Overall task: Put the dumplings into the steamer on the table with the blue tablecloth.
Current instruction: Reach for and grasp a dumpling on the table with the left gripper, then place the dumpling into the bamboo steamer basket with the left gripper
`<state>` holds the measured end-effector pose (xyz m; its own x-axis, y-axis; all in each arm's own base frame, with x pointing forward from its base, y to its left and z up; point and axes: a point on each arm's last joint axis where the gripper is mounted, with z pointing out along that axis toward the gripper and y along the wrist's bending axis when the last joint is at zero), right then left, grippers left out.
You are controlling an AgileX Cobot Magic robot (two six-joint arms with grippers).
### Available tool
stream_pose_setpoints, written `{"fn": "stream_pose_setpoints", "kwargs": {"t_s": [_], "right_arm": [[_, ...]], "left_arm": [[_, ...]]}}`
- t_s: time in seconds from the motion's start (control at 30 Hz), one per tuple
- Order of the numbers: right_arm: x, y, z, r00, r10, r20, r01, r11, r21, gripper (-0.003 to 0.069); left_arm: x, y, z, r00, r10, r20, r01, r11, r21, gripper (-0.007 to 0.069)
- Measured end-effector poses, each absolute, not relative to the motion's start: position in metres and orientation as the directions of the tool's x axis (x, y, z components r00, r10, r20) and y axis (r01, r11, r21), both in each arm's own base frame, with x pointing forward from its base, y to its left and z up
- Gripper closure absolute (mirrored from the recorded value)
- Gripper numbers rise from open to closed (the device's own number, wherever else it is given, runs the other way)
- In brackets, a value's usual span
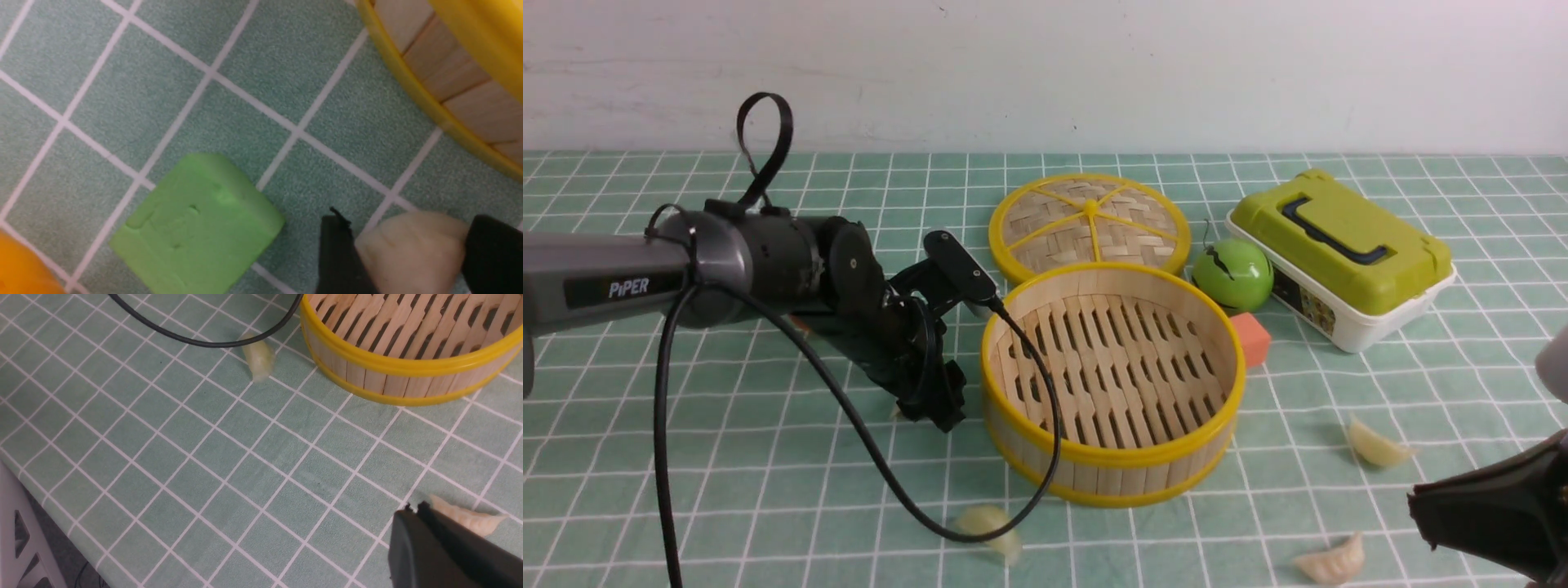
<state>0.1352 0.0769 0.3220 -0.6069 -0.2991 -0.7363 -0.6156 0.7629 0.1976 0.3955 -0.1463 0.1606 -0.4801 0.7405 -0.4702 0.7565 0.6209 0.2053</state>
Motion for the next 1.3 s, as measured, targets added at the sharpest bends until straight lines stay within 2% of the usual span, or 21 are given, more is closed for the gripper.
{"fn": "stream_pose_setpoints", "kwargs": {"t_s": [0.13,0.3,0.43,0.47,0.53,0.63,0.7,0.87,1.0,1.1,1.3], "right_arm": [[0.135,0.077,0.322,-0.607,-0.300,-0.736,-0.616,0.763,0.197,0.0652],[0.135,0.077,0.322,-0.607,-0.302,-0.735,-0.616,0.763,0.194,0.0648],[0.135,0.077,0.322,-0.607,-0.302,-0.735,-0.616,0.763,0.194,0.0647],[0.135,0.077,0.322,-0.607,-0.302,-0.735,-0.616,0.763,0.194,0.0645],[0.135,0.077,0.322,-0.607,-0.302,-0.735,-0.616,0.763,0.194,0.0643],[0.135,0.077,0.322,-0.609,-0.294,-0.737,-0.615,0.761,0.205,0.0638],[0.134,0.078,0.324,-0.610,-0.279,-0.742,-0.615,0.757,0.221,0.0636],[0.127,0.079,0.330,-0.597,-0.248,-0.763,-0.622,0.744,0.244,0.0631],[0.112,0.079,0.335,-0.591,-0.245,-0.769,-0.647,0.713,0.269,0.0627],[0.105,0.078,0.337,-0.590,-0.258,-0.765,-0.661,0.698,0.275,0.0625],[0.083,0.074,0.342,-0.559,-0.287,-0.778,-0.698,0.669,0.255,0.0617]], "left_arm": [[0.394,-0.147,0.161,-0.500,0.726,-0.473,0.753,0.634,0.176,0.0386],[0.387,-0.147,0.170,-0.535,0.713,-0.454,0.754,0.645,0.124,0.0396],[0.380,-0.147,0.216,-0.575,0.653,-0.492,0.717,0.692,0.081,0.0396],[0.376,-0.150,0.244,-0.607,0.588,-0.534,0.676,0.735,0.042,0.0396],[0.373,-0.154,0.269,-0.638,0.514,-0.574,0.631,0.776,-0.006,0.0396],[0.353,-0.181,0.312,-0.697,0.398,-0.597,0.574,0.808,-0.131,0.0396],[0.341,-0.207,0.322,-0.717,0.377,-0.587,0.567,0.805,-0.176,0.0396],[0.333,-0.260,0.308,-0.728,0.356,-0.586,0.559,0.803,-0.207,0.0396],[0.360,-0.292,0.283,-0.762,0.191,-0.618,0.440,0.854,-0.279,0.0396],[0.374,-0.300,0.271,-0.762,0.142,-0.632,0.407,0.865,-0.295,0.0396],[0.405,-0.318,0.215,-0.781,0.129,-0.611,0.354,0.898,-0.262,0.0396]]}}
